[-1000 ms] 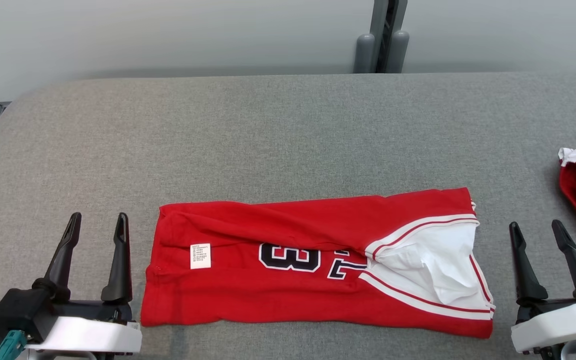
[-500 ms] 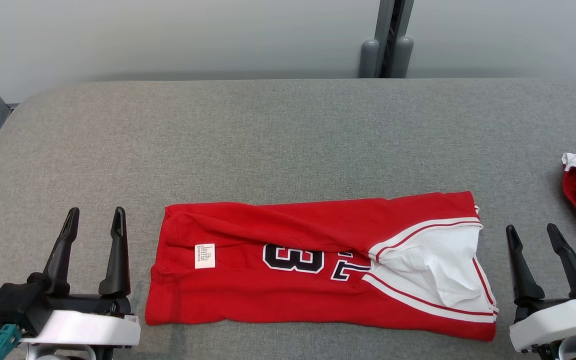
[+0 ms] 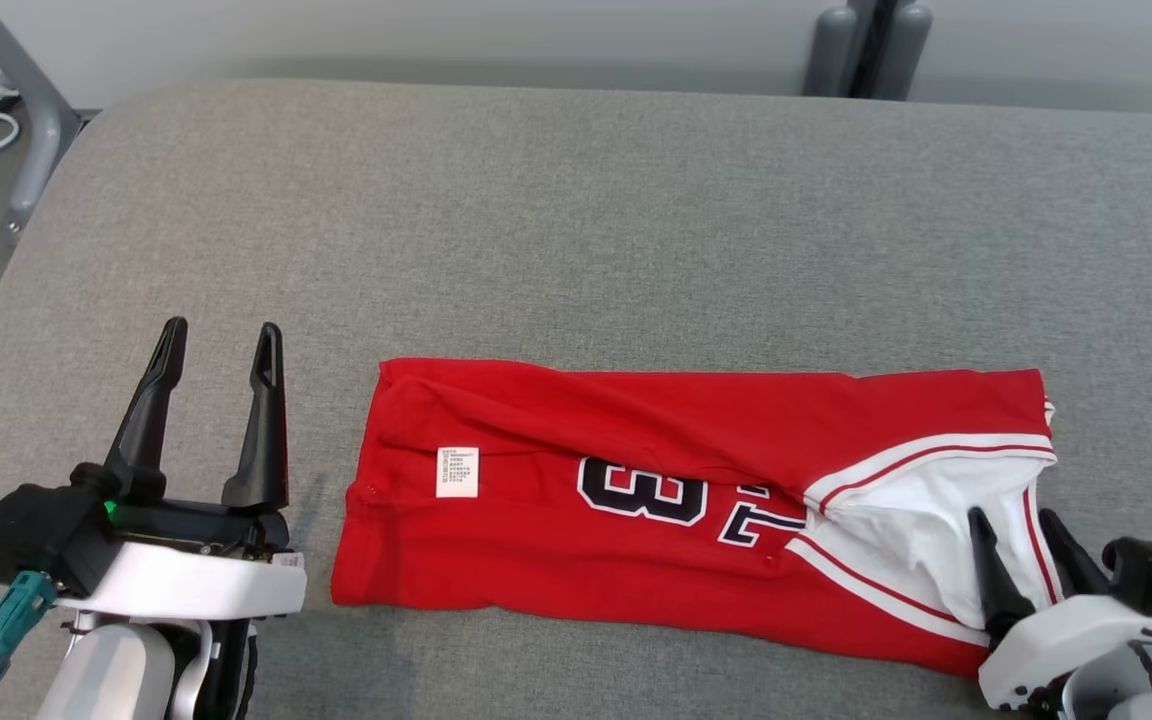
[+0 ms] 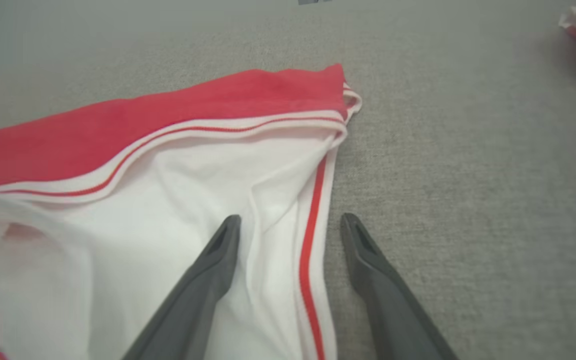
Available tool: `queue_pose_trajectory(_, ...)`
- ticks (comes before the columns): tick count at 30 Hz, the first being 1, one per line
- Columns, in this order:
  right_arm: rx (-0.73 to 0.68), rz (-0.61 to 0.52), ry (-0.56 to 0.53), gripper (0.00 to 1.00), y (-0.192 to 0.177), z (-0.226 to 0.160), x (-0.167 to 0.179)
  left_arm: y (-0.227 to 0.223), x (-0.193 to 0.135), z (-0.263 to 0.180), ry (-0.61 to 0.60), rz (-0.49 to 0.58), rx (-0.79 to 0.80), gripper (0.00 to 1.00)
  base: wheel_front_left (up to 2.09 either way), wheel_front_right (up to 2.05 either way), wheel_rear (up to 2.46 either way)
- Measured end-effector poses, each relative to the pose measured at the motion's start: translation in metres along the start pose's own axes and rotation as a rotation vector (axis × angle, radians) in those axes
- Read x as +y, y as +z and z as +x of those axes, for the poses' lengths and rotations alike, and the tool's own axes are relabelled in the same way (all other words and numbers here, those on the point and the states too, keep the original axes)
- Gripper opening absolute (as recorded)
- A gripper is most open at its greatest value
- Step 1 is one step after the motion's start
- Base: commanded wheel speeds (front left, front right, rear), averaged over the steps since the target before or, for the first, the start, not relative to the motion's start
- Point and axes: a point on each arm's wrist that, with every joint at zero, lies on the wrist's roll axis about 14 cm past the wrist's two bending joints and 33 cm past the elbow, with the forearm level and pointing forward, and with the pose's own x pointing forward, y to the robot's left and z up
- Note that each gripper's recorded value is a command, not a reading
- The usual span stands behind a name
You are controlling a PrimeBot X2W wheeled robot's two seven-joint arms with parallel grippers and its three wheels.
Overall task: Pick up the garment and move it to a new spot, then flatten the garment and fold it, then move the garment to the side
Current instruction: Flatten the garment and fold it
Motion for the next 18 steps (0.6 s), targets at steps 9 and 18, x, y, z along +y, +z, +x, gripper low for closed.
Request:
queue_pose_trajectory(9,0.022,0.025,0.024,0.0,-0.008,0.019,0.005,-0.007,0.002,0.005,-0.016,0.024,0.011,1.0,0.0,0.0,0.0)
queue_pose_trajectory(18,-0.04,0.039,-0.046,0.0,0.0,0.004,-0.027,-0.008,-0.005,0.012,-0.039,0.017,0.005,1.0,0.0,0.0,0.0)
